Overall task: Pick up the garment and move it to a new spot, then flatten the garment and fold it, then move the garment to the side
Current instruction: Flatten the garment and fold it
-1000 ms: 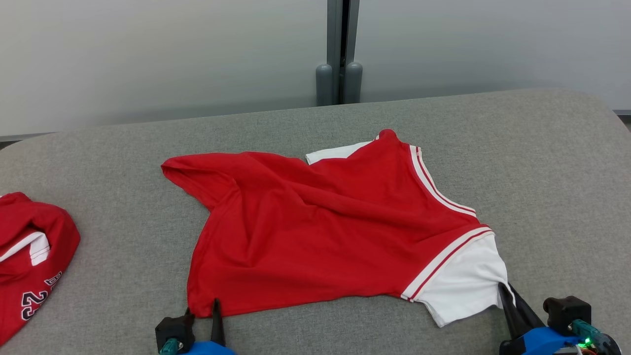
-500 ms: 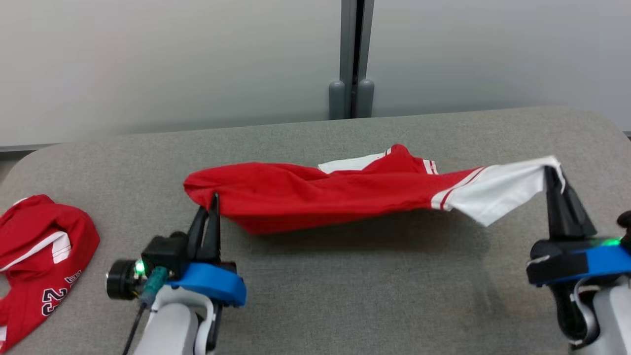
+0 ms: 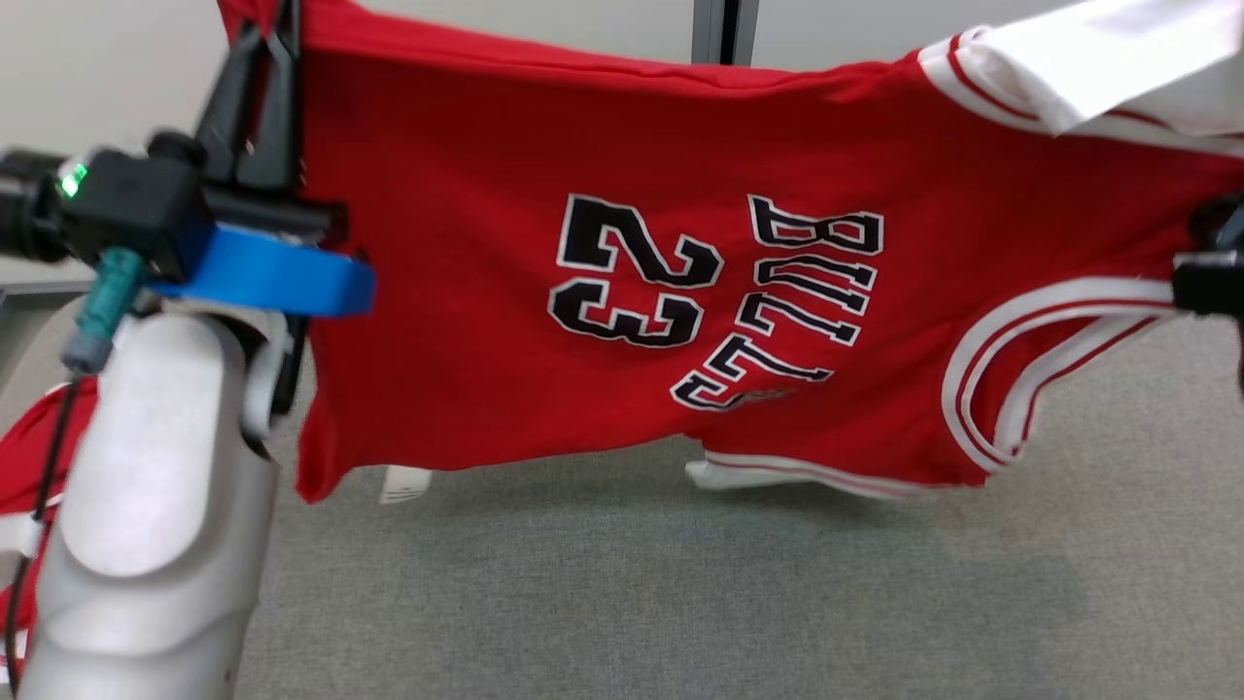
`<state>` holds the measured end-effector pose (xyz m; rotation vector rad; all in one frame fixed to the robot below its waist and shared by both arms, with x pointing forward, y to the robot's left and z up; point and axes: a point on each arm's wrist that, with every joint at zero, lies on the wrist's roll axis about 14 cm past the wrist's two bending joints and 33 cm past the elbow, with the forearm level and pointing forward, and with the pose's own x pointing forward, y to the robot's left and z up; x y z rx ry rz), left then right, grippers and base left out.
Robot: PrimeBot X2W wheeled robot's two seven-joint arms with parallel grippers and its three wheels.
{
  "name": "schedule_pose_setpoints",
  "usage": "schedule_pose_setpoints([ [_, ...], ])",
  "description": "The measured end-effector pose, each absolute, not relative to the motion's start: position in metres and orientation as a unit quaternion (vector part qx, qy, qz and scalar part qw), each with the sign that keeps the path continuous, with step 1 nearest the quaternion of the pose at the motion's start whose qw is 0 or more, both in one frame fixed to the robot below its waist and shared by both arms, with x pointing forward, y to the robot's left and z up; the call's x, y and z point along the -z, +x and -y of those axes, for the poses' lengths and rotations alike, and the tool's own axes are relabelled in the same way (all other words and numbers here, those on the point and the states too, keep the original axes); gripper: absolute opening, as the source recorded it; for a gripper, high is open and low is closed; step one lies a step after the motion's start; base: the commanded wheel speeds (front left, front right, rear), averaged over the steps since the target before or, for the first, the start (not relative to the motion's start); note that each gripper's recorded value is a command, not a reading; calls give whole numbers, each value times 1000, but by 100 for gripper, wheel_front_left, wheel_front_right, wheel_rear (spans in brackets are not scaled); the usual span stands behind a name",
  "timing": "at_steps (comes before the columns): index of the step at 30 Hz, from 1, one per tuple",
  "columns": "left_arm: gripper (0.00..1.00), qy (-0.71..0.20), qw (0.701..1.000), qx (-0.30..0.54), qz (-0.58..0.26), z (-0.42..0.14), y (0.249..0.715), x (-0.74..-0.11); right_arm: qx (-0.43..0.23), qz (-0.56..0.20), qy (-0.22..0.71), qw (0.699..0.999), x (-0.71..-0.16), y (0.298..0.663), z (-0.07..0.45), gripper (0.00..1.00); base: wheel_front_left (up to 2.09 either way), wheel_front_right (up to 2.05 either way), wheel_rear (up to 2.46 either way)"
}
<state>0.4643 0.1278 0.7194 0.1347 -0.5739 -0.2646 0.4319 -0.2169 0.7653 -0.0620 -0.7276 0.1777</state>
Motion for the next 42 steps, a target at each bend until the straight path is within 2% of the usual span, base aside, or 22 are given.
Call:
schedule_pose_setpoints([
  [8,0,73,959,132,241,-124,517,-713,-79,347,-89,930,-783,484,223,0,0,0,0],
  [13,0,90,959,118,240,-123,566,-712,-68,339,-127,930,-792,536,224,0,0,0,0],
  [17,0,85,959,95,253,-128,600,-715,-42,357,-161,919,-814,568,230,0,0,0,0],
  [21,0,77,959,71,265,-135,621,-713,-25,387,-175,905,-834,583,230,0,0,0,0],
  [24,0,74,963,67,249,-136,631,-696,-24,375,-157,913,-816,596,230,0,0,0,0],
  [27,0,60,971,72,220,-132,633,-665,-31,329,-140,933,-768,608,233,0,0,0,0],
  [33,0,18,992,62,106,-138,609,-557,-47,228,-87,969,-662,592,238,0,0,0,0],
  [38,0,-22,999,40,-14,-145,552,-462,-44,115,-20,992,-560,542,239,0,0,0,0],
  [42,0,-33,995,34,-83,-148,505,-414,-43,33,13,998,-500,494,232,0,0,0,0],
])
